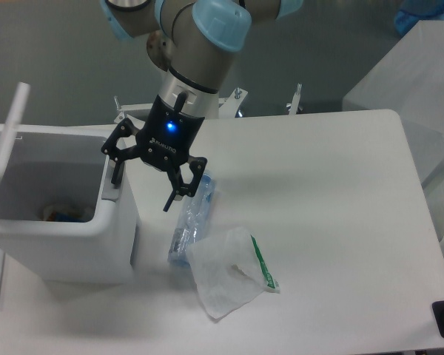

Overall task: Open the trash can
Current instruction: 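Hold the gripper beside the opened trash can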

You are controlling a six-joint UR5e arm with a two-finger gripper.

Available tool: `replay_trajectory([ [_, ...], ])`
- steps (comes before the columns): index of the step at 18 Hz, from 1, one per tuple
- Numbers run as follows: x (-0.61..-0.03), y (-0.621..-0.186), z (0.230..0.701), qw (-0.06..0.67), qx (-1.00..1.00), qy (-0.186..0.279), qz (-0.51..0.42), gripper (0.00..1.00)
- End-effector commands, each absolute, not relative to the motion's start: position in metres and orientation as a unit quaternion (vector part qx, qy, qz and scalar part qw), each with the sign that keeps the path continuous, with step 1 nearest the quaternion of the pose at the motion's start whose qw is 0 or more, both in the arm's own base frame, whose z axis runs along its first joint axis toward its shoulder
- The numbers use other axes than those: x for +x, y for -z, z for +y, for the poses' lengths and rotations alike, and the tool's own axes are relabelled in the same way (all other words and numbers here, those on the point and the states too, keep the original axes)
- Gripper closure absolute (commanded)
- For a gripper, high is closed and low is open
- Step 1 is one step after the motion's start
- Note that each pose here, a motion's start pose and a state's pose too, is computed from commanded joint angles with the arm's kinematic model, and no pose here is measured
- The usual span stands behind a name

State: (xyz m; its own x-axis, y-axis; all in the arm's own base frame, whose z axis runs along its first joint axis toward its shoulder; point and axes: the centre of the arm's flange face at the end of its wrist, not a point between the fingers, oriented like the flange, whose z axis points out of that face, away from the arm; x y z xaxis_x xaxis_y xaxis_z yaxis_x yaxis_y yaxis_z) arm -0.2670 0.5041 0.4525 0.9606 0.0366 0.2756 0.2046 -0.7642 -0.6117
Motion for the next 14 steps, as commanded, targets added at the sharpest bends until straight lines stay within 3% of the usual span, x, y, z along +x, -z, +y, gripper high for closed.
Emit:
replay_trajectory([
  [9, -0.271, -0.463, 0.506, 0.345, -0.929, 0.119, -0.064, 0.00],
  [14, -0.301, -0.467, 0.496, 0.350, -0.927, 0.105, -0.082, 0.00],
])
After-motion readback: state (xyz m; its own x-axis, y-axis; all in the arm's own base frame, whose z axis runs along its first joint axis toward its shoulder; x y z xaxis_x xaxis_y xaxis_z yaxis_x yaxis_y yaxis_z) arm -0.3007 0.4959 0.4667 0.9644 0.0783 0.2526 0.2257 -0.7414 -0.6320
